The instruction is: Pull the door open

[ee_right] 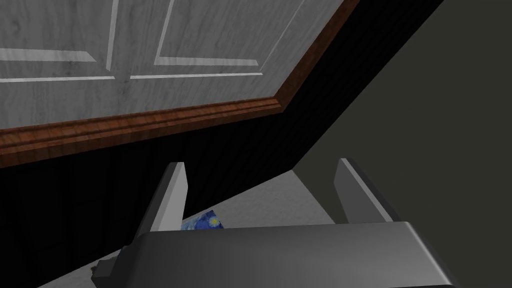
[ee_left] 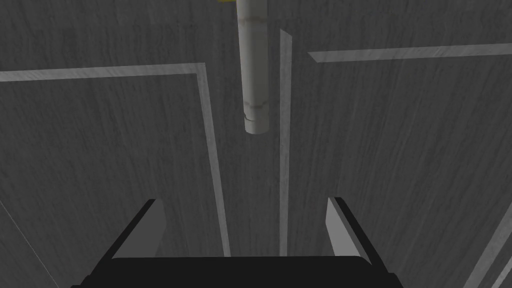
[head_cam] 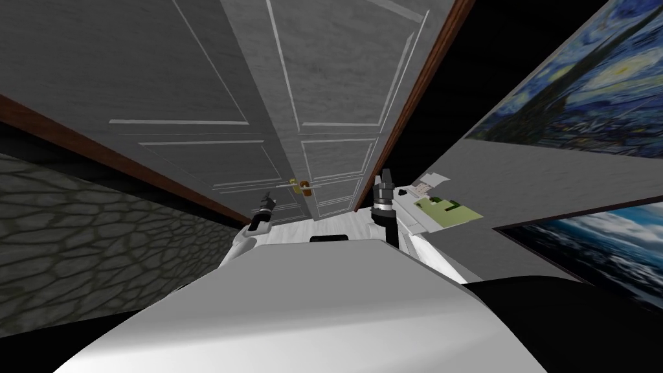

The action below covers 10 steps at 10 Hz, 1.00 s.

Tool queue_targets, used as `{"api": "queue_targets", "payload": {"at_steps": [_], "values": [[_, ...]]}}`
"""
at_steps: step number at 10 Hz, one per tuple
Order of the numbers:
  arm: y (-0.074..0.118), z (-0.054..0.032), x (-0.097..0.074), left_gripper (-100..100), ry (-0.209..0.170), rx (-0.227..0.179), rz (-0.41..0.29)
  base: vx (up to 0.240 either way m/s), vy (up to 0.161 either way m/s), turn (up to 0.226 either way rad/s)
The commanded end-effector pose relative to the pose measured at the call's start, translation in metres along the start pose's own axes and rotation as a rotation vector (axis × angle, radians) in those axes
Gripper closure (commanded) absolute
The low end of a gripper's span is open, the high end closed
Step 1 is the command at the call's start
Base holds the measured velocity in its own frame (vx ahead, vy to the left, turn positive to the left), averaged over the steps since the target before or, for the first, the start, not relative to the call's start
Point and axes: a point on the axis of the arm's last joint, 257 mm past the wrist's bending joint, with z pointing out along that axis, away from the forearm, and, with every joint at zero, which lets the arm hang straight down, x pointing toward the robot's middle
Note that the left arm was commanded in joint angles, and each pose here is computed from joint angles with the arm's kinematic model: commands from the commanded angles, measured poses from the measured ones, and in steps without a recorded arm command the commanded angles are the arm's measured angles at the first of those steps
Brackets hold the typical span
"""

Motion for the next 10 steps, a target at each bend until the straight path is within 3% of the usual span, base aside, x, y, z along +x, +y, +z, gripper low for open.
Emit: {"api": "queue_targets", "payload": {"at_steps": [1, 3, 5, 6, 7, 10], "values": [[0.003, -0.0009, -0.007, -100, -0.013, -0.001, 0.001, 0.198, 0.069, -0.06], [0.002, 0.0019, -0.003, -100, -0.01, 0.005, -0.006, 0.227, 0.016, -0.09], [-0.001, 0.0071, 0.015, -100, 0.014, 0.017, -0.021, 0.205, -0.018, -0.163], [0.0, 0.0064, 0.009, -100, 0.006, 0.012, -0.015, 0.09, -0.033, -0.031], [0.0, 0.0064, 0.009, 100, 0.006, 0.012, -0.015, -0.01, 0.006, 0.03], [0.0, 0.0064, 0.009, 100, 0.006, 0.012, -0.015, -0.025, 0.008, -0.01]]}}
